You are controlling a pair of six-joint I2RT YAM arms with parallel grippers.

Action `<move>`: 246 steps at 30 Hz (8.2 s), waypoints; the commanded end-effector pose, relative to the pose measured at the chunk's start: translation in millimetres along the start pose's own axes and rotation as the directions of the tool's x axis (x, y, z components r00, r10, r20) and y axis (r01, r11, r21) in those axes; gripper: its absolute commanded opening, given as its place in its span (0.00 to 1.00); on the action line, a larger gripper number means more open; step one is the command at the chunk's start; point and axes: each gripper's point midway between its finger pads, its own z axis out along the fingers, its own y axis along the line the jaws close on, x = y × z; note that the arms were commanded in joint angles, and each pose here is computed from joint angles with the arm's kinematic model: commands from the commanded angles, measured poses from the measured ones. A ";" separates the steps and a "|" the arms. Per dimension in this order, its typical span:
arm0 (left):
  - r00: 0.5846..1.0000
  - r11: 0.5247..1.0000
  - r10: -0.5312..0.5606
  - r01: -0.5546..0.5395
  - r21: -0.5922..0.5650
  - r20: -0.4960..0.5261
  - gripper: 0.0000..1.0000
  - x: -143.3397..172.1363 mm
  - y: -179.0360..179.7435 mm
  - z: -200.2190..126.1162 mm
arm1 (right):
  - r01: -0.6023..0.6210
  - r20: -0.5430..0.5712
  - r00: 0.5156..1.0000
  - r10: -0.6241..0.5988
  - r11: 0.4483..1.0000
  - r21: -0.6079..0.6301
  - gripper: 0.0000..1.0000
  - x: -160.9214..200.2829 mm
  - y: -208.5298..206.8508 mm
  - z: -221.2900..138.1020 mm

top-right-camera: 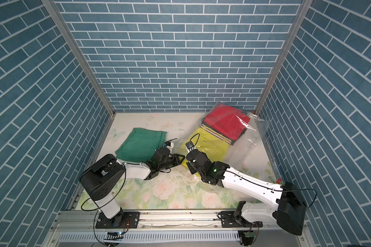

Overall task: Take the trousers out of the vacuum bag
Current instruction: Take out the trousers from the vacuum bag.

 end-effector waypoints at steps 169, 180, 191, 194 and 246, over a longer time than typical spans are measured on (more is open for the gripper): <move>0.989 0.990 0.122 -0.114 0.088 -0.087 0.00 6.2 -67.4 -114.8 | -0.211 -0.069 0.974 0.216 0.975 0.067 0.29 27.6 -55.3 56.8; 0.996 0.992 0.080 -0.076 0.102 -0.040 0.00 -5.1 -68.0 -91.8 | -0.206 0.014 0.977 0.214 0.956 -0.211 0.63 11.0 -19.6 -23.2; 0.999 0.991 0.051 -0.049 0.123 -0.017 0.00 -19.5 -75.5 -68.0 | -0.114 0.011 0.992 0.124 0.945 -0.305 0.64 28.7 32.3 -59.3; 0.999 0.991 0.043 -0.041 0.129 -0.006 0.00 -24.7 -78.1 -65.1 | -0.103 -0.014 0.994 0.104 0.945 -0.310 0.62 42.9 44.6 -55.3; 0.984 0.891 0.118 -0.164 0.424 0.132 0.00 -80.9 -166.3 -94.7 | -0.016 0.039 0.999 0.001 0.922 0.388 0.06 35.5 -30.9 -52.3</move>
